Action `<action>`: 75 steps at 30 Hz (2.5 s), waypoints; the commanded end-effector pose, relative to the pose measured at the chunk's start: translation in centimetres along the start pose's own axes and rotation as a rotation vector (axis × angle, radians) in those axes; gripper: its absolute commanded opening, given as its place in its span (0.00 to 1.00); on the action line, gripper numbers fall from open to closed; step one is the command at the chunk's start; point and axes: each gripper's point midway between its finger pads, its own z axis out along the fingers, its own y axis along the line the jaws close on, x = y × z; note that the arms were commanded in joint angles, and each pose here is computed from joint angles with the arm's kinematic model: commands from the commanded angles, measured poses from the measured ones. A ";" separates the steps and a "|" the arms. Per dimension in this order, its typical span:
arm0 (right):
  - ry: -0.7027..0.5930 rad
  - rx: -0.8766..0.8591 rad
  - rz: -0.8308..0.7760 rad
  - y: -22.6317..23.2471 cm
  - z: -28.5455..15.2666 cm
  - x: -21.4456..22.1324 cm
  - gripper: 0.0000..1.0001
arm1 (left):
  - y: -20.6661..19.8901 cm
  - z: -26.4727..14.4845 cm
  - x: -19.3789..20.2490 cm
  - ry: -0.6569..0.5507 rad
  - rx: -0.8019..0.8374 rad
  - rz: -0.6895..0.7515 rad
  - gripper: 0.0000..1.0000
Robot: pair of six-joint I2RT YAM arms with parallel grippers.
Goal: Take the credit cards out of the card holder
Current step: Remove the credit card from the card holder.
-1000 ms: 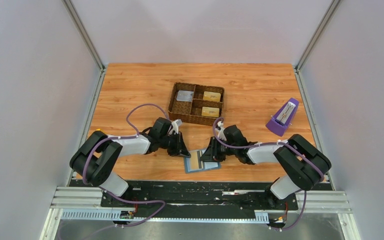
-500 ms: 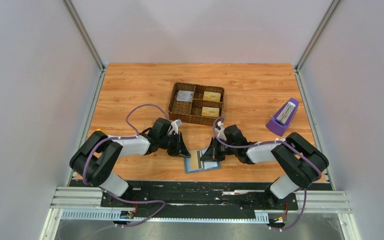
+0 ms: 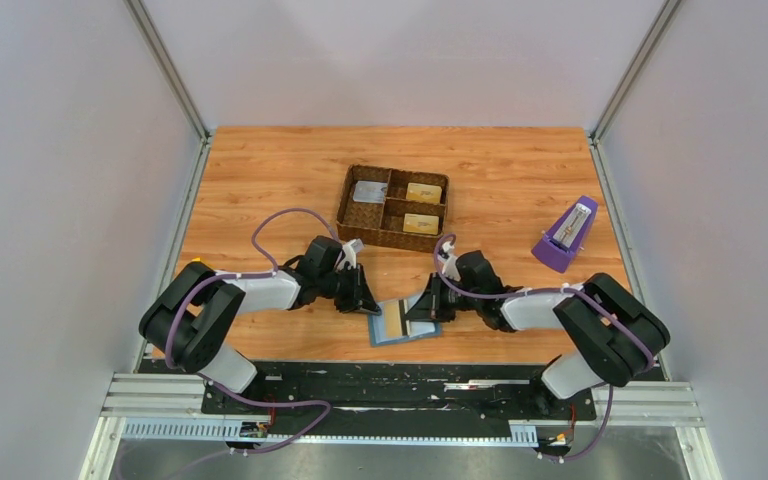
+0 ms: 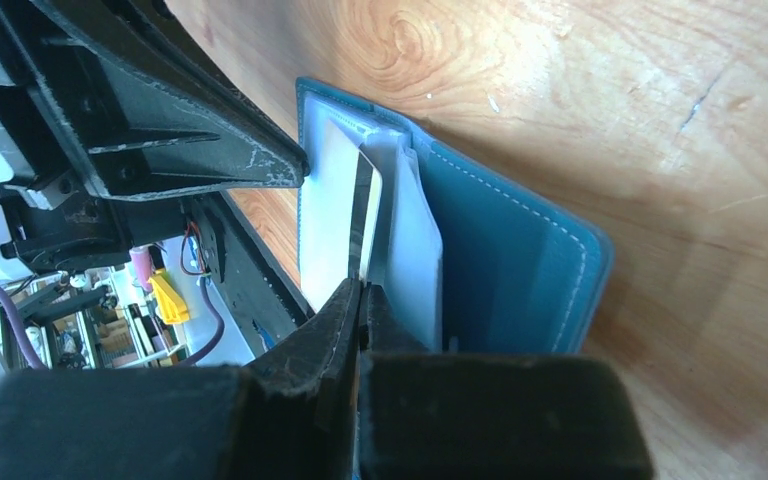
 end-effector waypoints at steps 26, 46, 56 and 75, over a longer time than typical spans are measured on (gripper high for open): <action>-0.454 0.090 -0.937 9.2 -7.3 -7.2 0.00 | -10.9 -8.1 -3.4 -0.126 0.166 0.040 0.57; -0.691 0.153 -1.581 13.6 -8.5 -4.7 0.00 | -15.4 -11.1 -4.2 -0.215 0.394 -0.175 0.70; -0.622 0.165 -1.637 12.8 -7.0 -2.9 0.00 | -15.0 -10.6 -4.3 -0.217 0.410 -0.199 0.42; -0.538 0.168 -1.533 10.6 -8.6 -1.4 0.58 | -12.9 -8.5 -3.2 -0.158 0.346 -0.010 0.00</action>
